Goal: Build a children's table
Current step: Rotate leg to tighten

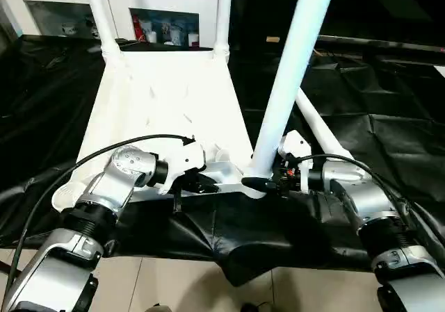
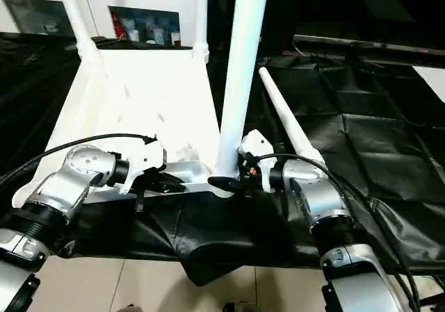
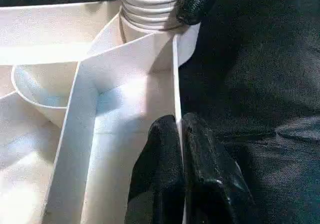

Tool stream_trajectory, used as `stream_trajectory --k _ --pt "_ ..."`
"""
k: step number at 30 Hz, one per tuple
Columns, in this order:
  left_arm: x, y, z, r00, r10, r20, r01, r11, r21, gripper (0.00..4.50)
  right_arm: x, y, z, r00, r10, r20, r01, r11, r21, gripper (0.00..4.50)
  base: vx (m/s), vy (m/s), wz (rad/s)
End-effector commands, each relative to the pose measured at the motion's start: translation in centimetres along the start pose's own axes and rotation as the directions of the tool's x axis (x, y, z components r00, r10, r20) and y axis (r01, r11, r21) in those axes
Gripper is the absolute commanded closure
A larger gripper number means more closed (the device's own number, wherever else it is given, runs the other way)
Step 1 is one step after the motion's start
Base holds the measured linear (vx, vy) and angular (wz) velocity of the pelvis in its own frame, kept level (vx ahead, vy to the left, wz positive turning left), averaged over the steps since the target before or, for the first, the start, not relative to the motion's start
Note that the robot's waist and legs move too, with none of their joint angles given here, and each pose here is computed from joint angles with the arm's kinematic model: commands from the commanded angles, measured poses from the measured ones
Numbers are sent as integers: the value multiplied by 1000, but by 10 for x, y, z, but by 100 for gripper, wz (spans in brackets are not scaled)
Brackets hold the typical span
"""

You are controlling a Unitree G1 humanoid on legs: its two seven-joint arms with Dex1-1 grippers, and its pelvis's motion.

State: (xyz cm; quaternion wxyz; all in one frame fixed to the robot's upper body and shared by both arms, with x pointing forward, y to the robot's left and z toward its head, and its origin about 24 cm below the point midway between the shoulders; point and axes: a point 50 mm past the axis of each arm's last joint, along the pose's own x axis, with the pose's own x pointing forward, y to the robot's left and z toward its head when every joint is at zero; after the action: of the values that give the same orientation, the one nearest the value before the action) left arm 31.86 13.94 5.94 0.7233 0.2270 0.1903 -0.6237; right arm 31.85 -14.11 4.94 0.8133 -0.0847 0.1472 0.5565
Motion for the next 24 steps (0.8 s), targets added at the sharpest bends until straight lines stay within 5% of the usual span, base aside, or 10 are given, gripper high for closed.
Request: stream_trajectory --k 1,14,18,24 --pt "7 -5 8 998 -50 25 49 998 42 450 -1 4 1 1000 26 1 -26 1000 -5 112 0 0 0" --pt "10 4 9 996 84 34 -84 996 -3 450 9 3 -14 991 -132 23 129 986 102 175 0 0 0" --pt "21 15 12 975 221 10 -220 973 -66 450 18 -5 -27 932 -363 -13 358 910 209 175 0 0 0" --pt "47 29 23 907 417 -54 -420 893 -159 450 40 -12 -33 773 -622 -125 619 697 363 175 0 0 0"
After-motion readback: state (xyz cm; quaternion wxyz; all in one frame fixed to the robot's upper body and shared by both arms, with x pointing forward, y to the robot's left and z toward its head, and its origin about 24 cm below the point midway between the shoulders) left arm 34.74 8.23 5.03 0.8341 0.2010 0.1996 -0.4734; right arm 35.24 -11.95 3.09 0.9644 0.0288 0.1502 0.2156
